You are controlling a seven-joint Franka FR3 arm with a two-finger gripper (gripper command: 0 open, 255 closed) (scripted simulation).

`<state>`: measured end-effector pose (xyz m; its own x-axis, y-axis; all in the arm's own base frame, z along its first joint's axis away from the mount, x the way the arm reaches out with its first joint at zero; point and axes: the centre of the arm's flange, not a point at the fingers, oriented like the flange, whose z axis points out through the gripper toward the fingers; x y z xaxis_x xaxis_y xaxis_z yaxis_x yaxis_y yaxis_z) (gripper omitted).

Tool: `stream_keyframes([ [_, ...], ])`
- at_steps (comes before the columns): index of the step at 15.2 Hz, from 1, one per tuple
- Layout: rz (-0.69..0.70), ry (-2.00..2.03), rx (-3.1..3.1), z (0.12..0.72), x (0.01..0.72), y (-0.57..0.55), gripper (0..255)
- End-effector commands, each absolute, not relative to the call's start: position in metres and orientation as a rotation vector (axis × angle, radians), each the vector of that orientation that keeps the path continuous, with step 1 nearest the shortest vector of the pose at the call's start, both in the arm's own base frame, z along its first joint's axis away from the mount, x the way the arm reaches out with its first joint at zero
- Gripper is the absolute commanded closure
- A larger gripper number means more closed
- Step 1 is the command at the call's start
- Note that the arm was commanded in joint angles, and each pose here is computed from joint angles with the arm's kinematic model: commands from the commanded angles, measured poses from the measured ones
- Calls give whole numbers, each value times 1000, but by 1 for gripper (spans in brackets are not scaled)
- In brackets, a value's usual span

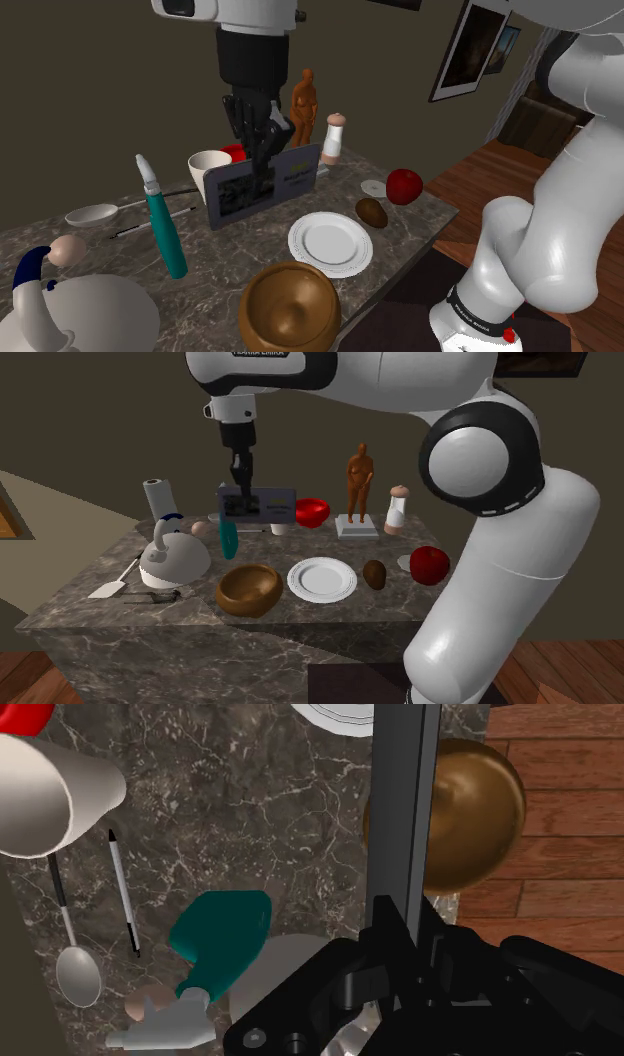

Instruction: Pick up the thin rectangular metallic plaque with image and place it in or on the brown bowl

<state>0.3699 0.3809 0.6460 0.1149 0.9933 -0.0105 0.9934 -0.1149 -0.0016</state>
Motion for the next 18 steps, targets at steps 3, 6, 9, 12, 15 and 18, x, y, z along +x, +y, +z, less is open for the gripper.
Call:
stream_keyframes([
  [3, -15, 2085, 2342, 654, 319, 393, 255],
  [6, -15, 2085, 2342, 661, 281, 403, 255],
  [9, -15, 2085, 2342, 652, 273, 404, 255],
  [12, -15, 2085, 2342, 636, 273, 404, 255],
  [15, -15, 2085, 2342, 620, 273, 404, 255],
  [18, -15, 2085, 2342, 604, 273, 404, 255],
])
